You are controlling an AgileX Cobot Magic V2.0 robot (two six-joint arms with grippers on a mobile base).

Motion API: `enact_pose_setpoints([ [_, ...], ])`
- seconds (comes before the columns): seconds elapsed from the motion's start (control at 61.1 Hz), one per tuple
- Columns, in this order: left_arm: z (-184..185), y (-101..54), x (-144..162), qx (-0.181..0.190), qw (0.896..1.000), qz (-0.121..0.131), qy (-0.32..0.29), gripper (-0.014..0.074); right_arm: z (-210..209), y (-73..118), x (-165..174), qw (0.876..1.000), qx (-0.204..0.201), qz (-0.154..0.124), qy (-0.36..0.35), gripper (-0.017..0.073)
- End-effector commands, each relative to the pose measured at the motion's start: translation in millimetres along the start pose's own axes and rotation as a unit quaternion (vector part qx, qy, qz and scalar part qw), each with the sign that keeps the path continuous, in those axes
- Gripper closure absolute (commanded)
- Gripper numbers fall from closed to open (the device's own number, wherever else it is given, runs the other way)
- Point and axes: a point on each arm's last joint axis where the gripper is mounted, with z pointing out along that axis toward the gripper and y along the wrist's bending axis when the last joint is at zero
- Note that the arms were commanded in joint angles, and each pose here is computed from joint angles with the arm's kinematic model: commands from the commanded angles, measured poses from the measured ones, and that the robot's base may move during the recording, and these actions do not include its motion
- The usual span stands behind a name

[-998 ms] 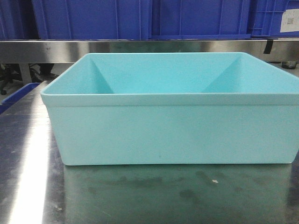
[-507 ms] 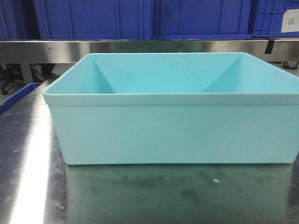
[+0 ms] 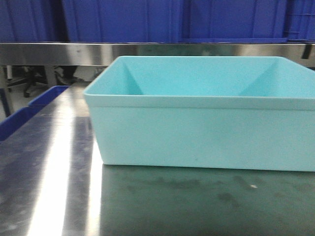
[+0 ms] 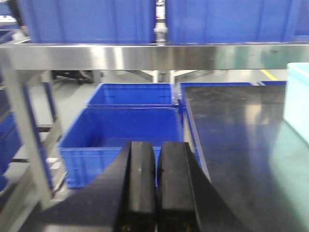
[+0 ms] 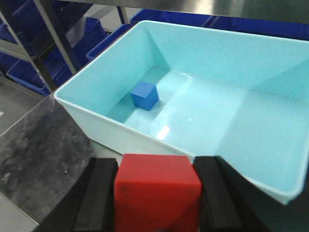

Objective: Pick red cube and place on left shelf
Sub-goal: 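Drive the base away from the table, holding the red cube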

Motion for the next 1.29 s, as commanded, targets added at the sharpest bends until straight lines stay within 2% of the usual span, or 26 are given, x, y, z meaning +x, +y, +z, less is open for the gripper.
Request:
enact_pose_setpoints([
  [0.0,-0.3,-0.1,-0.9,0.001,0.999,-0.003,-0.04,0.0492,-4.0,4.1,-15.9,0.998,-0.015,-0.012,-0.054,0.0366],
  [1.276,-0.3,-0.1,-0.9,0.001,0.999,-0.003,-0.04,0.0492,-3.7,4.1,-15.8,0.998,-0.014,-0.012,-0.053,0.0366],
])
